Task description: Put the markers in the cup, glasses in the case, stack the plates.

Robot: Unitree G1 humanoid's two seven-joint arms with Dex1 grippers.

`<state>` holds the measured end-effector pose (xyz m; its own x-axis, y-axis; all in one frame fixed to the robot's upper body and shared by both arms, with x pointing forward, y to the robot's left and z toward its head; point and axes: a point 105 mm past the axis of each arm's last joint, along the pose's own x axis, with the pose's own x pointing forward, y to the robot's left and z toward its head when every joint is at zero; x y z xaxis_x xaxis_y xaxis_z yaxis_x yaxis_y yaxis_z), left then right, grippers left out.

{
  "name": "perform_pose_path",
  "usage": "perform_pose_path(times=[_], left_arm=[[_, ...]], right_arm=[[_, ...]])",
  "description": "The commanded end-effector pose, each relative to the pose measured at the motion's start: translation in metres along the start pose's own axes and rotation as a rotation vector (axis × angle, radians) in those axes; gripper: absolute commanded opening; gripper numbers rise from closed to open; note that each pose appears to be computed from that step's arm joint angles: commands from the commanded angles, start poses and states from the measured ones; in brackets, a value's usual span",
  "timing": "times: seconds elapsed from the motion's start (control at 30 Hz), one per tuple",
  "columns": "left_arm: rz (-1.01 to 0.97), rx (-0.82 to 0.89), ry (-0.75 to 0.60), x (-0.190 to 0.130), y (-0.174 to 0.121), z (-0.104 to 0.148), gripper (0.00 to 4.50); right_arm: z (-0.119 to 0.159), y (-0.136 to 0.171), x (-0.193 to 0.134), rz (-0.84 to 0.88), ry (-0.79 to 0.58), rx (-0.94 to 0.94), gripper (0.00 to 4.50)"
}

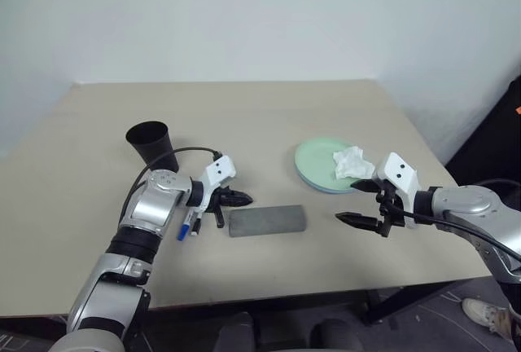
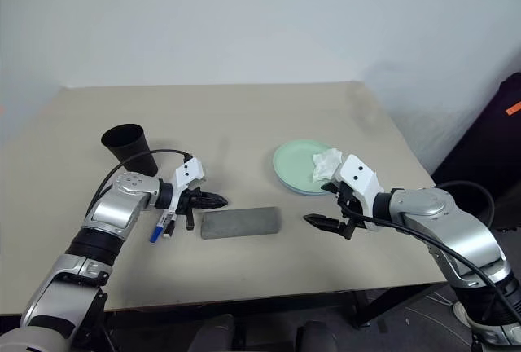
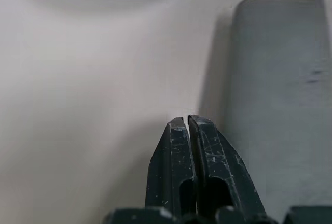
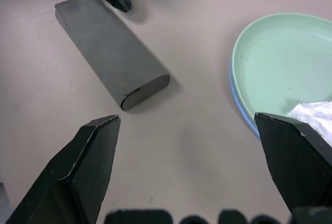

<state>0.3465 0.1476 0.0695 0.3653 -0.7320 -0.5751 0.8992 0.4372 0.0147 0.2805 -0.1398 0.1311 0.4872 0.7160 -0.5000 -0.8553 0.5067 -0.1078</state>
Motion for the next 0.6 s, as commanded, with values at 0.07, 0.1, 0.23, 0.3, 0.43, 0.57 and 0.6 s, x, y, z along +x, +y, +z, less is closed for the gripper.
perform_pose_path(times=[0.07, 0.1, 0.23, 0.3, 0.43, 0.57, 0.6], left_arm=[[0.322, -0.199, -0.025, -0.02, 0.018, 0.023, 1.17], [0.374, -0.237, -0.035, -0.021, 0.018, 0.027, 1.5], [0.547, -0.353, -0.03, -0.028, 0.015, 0.037, 2.13], [0.593, -0.385, -0.028, -0.031, 0.011, 0.043, 2.13], [0.699, -0.39, 0.049, -0.037, 0.005, 0.042, 2.13], [0.71, -0.397, 0.128, -0.041, -0.006, 0.034, 2.31], [0.72, -0.407, 0.139, -0.043, -0.007, 0.031, 2.5]], right_arm=[[0.012, 0.0, 0.002, 0.02, -0.031, -0.043, 4.5], [0.012, 0.0, 0.002, 0.026, -0.03, -0.044, 4.5], [0.013, -0.001, 0.004, 0.044, -0.026, -0.051, 4.5], [0.013, -0.001, 0.006, 0.053, -0.021, -0.056, 4.5], [0.013, -0.002, 0.008, 0.069, -0.013, -0.065, 4.5], [0.013, -0.001, 0.008, 0.079, -0.006, -0.069, 4.5], [0.013, -0.001, 0.008, 0.082, -0.004, -0.07, 4.5]])
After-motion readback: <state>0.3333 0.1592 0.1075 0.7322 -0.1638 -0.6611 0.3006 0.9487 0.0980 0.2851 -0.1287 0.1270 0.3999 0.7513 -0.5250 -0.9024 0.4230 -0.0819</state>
